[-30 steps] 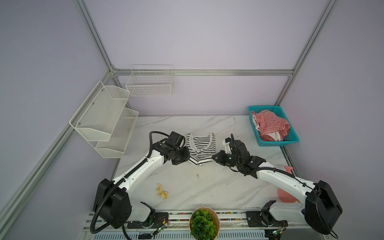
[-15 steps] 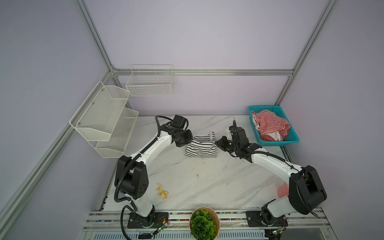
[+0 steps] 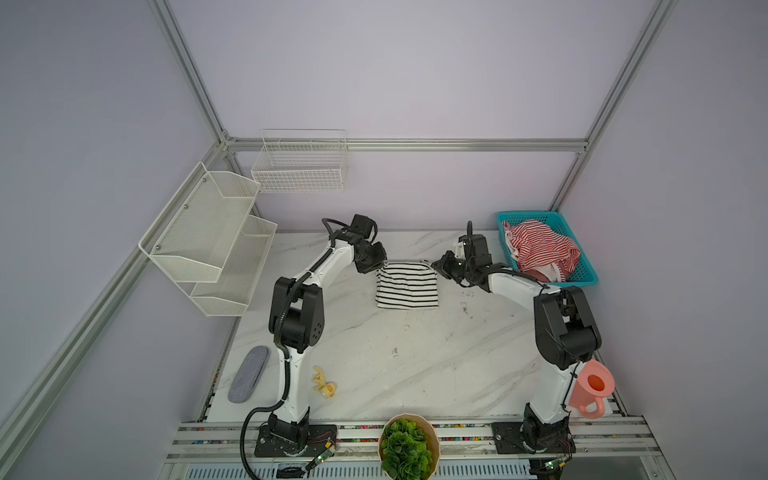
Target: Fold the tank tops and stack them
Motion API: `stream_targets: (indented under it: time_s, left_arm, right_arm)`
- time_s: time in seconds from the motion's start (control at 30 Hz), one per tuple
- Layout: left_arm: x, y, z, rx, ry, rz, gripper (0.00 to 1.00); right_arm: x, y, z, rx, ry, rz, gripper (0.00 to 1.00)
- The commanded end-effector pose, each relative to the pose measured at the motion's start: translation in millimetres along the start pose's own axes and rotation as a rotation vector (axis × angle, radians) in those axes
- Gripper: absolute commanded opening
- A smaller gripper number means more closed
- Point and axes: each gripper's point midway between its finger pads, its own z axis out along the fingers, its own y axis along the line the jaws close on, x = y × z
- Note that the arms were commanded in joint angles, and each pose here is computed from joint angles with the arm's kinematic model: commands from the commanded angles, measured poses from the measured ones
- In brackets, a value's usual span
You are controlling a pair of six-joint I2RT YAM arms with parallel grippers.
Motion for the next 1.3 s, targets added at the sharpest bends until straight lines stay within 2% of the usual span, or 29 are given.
stream_targets:
  time_s: [0.0,0.03,0.13,0.33,0.5,0.63,0.7,0.8,0.9,1.13,1.27]
  left_arm:
    - [-41.0,-36.3,-21.9,0.102,-0.097,0.044,0.16]
    - [-47.6,-35.5,-18.5,0.103,-0.109,0.039,0.19]
    - [-64.4,-36.0,-11.6,0.117,-0.134,0.017,0.21]
    - [-87.2,-43.3,-32.5,0.128,-0.220,0.014,0.22]
    - [-63.1,-37.3,-36.3,0.108,-0.176,0.034,0.23]
    - [-28.6,-24.4,-13.4,0.069,-0.085,0.053,0.28]
    - [-11.7,-10.5,1.1,0.047,-0.025,0.031,0.34]
    - [2.4,10.8,19.5,-0.007,0.009,0.034,0.59]
    - [2.4,19.5,29.2,-0.031,0.010,0.045,0.72]
    - [-1.9,14.6,47.0,-0.001,0.024,0.047,0.76]
    - [4.0,16.9,61.2,0.012,0.061,0.034,0.76]
  right_arm:
    - [-16.6,1.3,12.5,-0.060,0.007,-0.005,0.08]
    - [-20.7,-4.3,17.7,-0.059,0.006,0.003,0.11]
    - [-33.6,-14.9,27.3,-0.064,-0.004,0.024,0.32]
    - [-56.3,-5.1,21.1,-0.128,-0.055,0.027,0.42]
    - [-50.8,0.7,11.2,-0.128,-0.038,-0.013,0.52]
    - [-37.5,-9.3,10.1,-0.103,-0.004,-0.024,0.52]
    - [-27.4,-20.0,12.9,-0.078,0.029,-0.027,0.52]
    - [-15.1,-35.4,16.7,-0.030,0.072,-0.055,0.52]
    - [-9.4,-45.1,22.1,-0.006,0.098,-0.076,0.52]
    - [-2.8,-65.1,44.0,0.031,0.154,-0.085,0.50]
    - [2.4,-77.8,59.0,0.048,0.185,-0.074,0.40]
